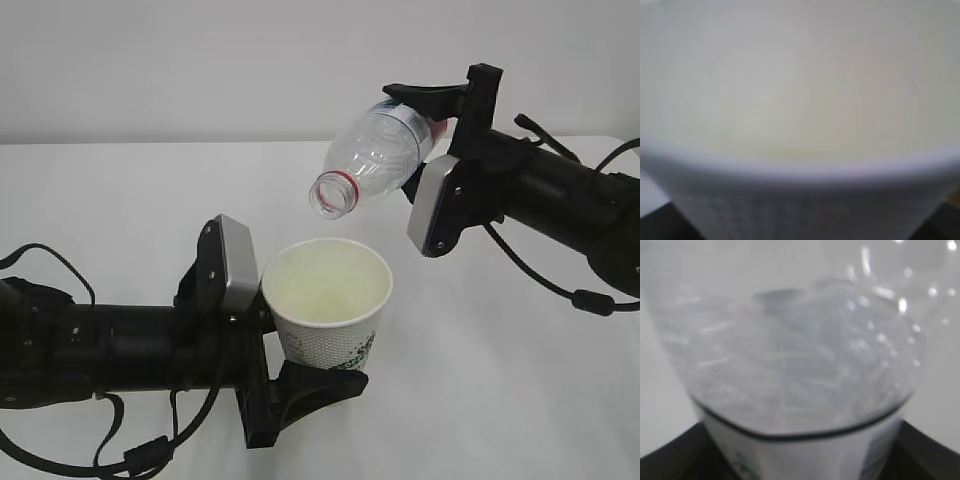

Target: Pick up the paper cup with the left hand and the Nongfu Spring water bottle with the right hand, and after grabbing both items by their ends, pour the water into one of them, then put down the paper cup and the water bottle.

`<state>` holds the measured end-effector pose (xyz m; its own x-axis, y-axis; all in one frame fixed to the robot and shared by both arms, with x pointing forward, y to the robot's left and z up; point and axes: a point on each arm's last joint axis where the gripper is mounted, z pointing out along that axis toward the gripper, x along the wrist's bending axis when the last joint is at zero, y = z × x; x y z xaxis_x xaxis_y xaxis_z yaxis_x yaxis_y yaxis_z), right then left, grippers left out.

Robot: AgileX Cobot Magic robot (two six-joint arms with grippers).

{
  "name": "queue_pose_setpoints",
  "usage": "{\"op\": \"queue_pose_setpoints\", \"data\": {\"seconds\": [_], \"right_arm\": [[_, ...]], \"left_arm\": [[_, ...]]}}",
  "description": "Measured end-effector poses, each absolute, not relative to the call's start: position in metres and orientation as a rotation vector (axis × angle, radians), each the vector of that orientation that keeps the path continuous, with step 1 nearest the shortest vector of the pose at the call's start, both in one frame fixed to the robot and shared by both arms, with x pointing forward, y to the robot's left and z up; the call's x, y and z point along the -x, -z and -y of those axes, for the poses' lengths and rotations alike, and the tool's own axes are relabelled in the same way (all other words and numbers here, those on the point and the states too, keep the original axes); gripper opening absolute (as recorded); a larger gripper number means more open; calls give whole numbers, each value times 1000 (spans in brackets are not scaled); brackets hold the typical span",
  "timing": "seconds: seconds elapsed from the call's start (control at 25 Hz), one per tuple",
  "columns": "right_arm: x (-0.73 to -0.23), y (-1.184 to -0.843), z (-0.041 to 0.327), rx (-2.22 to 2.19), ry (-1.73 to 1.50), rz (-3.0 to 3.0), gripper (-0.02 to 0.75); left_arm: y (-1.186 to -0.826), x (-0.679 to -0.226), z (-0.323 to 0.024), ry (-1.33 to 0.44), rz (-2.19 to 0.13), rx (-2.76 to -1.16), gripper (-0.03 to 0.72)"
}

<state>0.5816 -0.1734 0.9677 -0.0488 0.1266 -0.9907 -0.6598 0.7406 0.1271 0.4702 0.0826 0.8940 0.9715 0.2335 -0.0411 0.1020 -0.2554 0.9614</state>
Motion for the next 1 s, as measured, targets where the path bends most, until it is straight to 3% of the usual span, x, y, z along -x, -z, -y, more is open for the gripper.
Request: {"op": "queue_pose_setpoints", "data": {"seconds": [1.0], "right_arm": [[-582, -968, 173, 486, -641, -1480, 531]], "left_arm": [[-898, -474, -82, -146, -290, -1779, 568]]}}
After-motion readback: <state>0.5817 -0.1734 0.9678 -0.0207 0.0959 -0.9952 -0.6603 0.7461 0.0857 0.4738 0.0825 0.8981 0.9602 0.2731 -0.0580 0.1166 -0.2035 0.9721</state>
